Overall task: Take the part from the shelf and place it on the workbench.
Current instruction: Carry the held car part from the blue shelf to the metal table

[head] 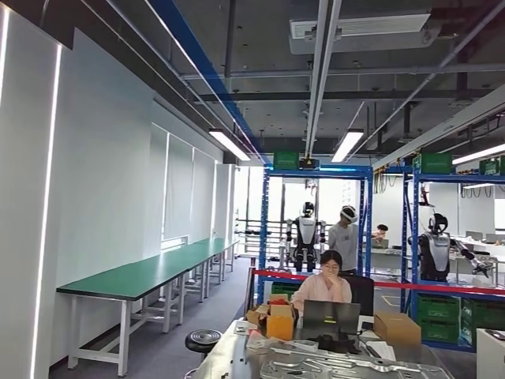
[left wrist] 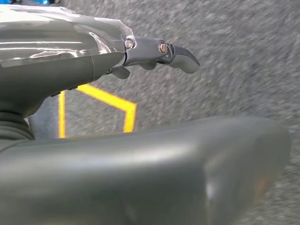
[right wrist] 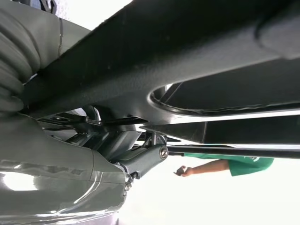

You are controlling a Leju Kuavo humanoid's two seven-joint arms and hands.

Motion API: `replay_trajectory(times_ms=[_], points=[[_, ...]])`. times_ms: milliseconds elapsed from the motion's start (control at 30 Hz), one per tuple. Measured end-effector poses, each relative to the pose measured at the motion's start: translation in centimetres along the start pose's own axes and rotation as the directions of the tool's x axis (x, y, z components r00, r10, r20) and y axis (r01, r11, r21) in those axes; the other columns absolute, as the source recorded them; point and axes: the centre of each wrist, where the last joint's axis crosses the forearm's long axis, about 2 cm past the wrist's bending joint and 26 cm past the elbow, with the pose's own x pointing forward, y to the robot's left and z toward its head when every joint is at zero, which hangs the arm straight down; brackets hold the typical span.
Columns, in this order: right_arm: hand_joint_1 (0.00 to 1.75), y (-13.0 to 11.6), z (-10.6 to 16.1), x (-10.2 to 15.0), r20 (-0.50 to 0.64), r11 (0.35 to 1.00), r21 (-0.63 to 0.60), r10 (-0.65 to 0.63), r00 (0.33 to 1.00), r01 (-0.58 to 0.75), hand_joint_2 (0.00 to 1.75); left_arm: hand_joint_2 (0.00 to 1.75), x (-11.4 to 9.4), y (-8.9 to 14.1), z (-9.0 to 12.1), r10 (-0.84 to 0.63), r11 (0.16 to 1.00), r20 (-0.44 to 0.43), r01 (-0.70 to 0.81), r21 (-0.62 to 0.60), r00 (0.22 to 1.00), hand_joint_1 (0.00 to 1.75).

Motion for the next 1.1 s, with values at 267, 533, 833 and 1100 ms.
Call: replay_trajectory(times_ms=[267,533,833,1100], points=[[1.75,0.29,0.46,-0.27,-0.003,1.000,-0.013,-0.011,1.000,0.011,1.75,1.75,-0.28,0.04,0.09,0.015,1.000,-0.005,-0.015,0.015,1.000,0.00],[1.75,0.33,0.29,-0.18,0.007,1.000,-0.013,-0.011,1.000,0.011,1.75,1.75,0.07,-0.05,-0.01,0.033,0.999,-0.006,-0.033,0.022,0.999,0.00],[1.75,0.47,0.31,-0.33,0.004,1.000,-0.015,-0.016,1.000,0.016,1.75,1.75,-0.15,0.02,0.05,0.039,0.999,-0.010,-0.038,0.025,0.999,0.00],[1.75,0.33,0.20,-0.26,0.000,1.000,-0.008,-0.004,1.000,0.004,1.75,1.75,-0.07,0.00,0.03,0.037,0.999,-0.009,-0.037,0.023,0.999,0.00]])
